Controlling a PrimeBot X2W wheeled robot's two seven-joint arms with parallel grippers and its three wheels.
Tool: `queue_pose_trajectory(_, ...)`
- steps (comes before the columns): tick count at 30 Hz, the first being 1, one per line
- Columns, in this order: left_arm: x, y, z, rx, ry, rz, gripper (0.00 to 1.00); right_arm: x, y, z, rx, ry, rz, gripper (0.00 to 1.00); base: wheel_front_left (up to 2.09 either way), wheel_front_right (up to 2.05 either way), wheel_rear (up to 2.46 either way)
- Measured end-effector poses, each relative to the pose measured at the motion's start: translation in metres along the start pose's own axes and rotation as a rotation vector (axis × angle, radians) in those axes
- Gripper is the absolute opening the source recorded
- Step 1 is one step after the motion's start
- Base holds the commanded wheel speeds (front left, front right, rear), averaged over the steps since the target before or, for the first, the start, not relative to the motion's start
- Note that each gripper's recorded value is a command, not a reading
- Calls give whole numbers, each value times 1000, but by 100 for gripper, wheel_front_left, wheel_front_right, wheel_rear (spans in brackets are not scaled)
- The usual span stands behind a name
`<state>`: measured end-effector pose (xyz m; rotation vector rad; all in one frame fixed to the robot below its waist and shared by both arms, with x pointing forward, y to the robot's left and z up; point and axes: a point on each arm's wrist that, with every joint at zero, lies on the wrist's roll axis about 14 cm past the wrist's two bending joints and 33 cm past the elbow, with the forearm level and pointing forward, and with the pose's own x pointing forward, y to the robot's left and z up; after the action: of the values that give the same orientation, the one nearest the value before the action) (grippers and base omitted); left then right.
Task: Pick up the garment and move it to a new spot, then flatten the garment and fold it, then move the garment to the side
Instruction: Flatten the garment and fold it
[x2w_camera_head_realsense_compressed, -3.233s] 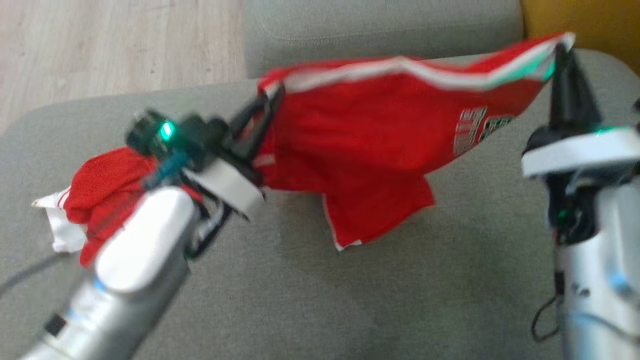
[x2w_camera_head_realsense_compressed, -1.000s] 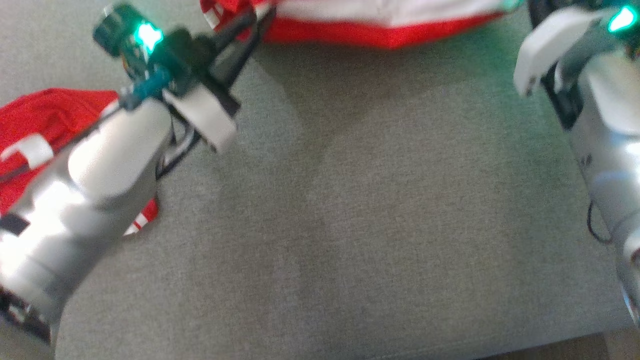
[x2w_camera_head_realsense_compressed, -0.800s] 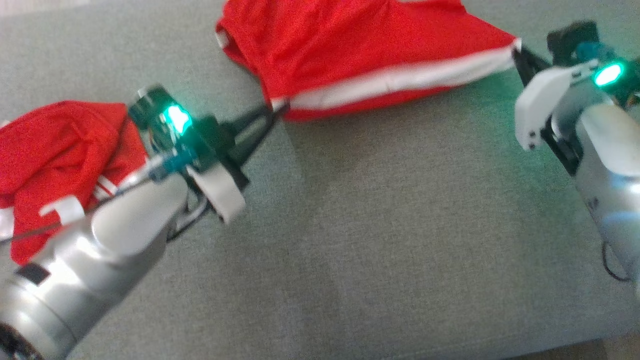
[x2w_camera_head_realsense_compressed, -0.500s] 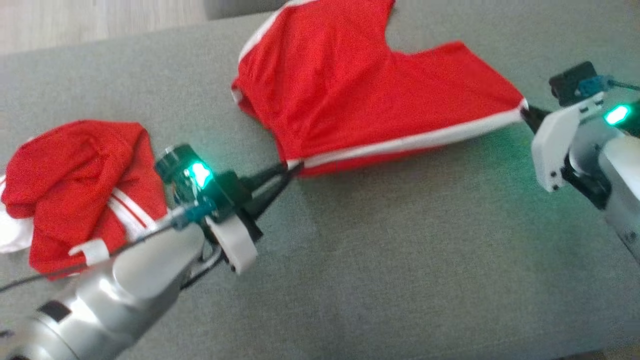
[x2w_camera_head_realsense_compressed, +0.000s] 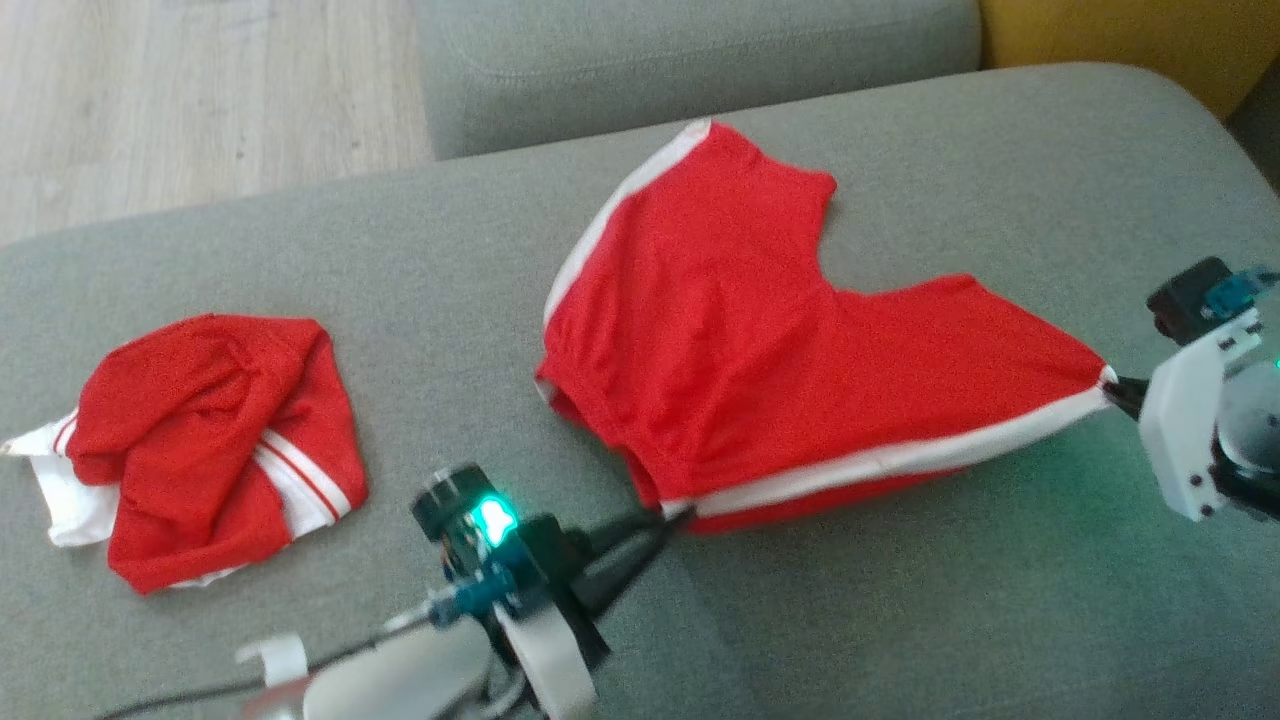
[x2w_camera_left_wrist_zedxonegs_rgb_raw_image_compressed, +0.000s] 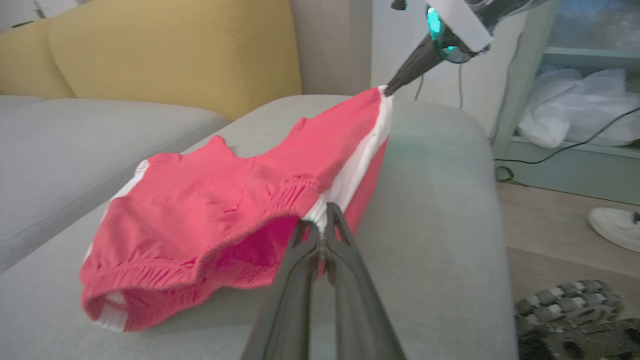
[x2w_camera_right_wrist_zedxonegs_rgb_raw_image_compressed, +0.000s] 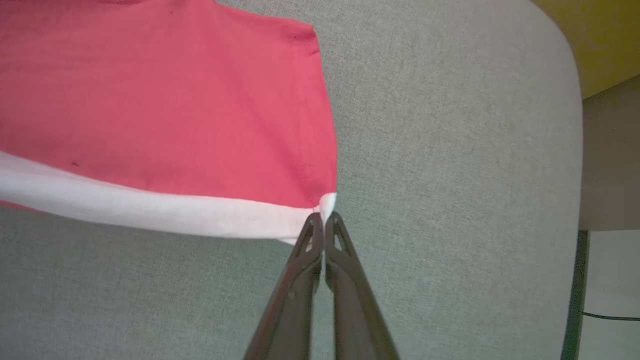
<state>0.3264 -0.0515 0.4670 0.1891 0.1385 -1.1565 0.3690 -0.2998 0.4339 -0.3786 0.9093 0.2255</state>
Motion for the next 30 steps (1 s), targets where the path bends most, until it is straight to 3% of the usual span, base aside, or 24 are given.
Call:
queue_pose_trajectory(4,-3,-28,7,-30,-27,-29,0,-14,-6,4,-2,-47,-10,0,0,0,0)
queue_pose_trajectory(8,-4,-25,11,-42,-44,1,0,-19,-16,32,33,-155,-28,0,0,0,0)
queue_pose_trajectory(14,-3,7,15,-68,-66,93,0,-15,-29,91,70,-374,-63,0,0,0,0)
queue_pose_trajectory(19,-3,46,20,-79,-95,201,0,-3,-28,141,-4,-503,-95,0,0,0,0)
queue_pose_trajectory(30,-3,110,1,-150,-73,363,0,71,14,234,-124,-573,-35,0,0,0,0)
